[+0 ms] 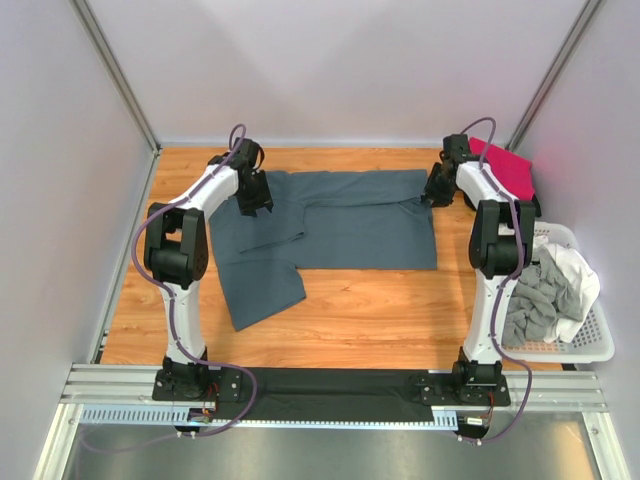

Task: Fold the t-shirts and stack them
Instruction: Fold the tshirt

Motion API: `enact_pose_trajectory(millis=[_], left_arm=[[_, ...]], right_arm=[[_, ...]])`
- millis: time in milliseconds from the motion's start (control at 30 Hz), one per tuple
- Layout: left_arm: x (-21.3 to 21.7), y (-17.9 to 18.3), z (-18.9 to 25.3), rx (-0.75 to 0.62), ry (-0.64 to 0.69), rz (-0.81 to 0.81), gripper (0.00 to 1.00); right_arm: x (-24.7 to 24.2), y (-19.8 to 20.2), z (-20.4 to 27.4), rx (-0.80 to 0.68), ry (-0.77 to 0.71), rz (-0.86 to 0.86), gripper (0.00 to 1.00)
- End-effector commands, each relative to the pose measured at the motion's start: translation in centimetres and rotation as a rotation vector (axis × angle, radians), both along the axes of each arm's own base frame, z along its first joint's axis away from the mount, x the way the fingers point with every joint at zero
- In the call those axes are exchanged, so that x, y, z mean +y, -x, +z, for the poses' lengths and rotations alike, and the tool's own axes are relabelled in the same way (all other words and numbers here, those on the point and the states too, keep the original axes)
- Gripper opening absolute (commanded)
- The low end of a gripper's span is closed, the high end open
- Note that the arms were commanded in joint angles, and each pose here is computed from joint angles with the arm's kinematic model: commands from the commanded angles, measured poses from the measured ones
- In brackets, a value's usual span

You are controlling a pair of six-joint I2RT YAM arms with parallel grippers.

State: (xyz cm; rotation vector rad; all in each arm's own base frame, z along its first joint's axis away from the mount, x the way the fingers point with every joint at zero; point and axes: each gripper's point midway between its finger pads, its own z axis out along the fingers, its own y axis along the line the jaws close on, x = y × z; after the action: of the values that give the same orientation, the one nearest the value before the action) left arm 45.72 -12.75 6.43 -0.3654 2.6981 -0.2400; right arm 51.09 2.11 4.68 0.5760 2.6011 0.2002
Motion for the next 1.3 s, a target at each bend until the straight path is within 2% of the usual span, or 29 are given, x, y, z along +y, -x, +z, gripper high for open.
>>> enact_pose_trajectory(millis=[0, 167, 433, 600, 767, 833, 1100, 1267], left_arm=[[-0.4, -1.1, 1.3, -0.041, 0.0, -0.027, 0.53], [-0.4, -1.0, 1.1, -0.034, -0.002, -0.027, 0.53], [-0.5, -1.1, 1.2, -0.035, 0.004, -0.027, 0.53], [-0.6, -1.1, 1.1, -0.033, 0.006, -0.028, 0.52], [-0.6, -1.1, 1.1, -0.033, 0.007, -0.03, 0.52], [-0.6, -1.1, 1.2, -0.037, 0.004, -0.03, 0.52], [-0.5, -1.0, 0.8, -0.027, 0.001, -0.03, 0.52], [-0.4, -0.9, 0.7, -0.02, -0.004, -0.028, 0.52]], right_arm=[[-0.2, -1.3, -0.1, -0.032, 0.027, 0.024, 0.37], [-0.1, -0.7, -0.4, -0.017, 0.029, 0.034, 0.29], [0.4, -0.5, 0.8, -0.076, 0.005, 0.046, 0.3], [0.5, -0.5, 1.4, -0.091, -0.004, 0.042, 0.35], [1.0, -0.8, 1.2, -0.097, -0.033, 0.047, 0.49], [1.1, -0.9, 1.2, -0.103, -0.04, 0.043, 0.49], [1.2, -1.7, 0.5, -0.106, -0.048, 0.042, 0.36], [1.2, -2.4, 0.9, -0.122, -0.047, 0.044, 0.22]])
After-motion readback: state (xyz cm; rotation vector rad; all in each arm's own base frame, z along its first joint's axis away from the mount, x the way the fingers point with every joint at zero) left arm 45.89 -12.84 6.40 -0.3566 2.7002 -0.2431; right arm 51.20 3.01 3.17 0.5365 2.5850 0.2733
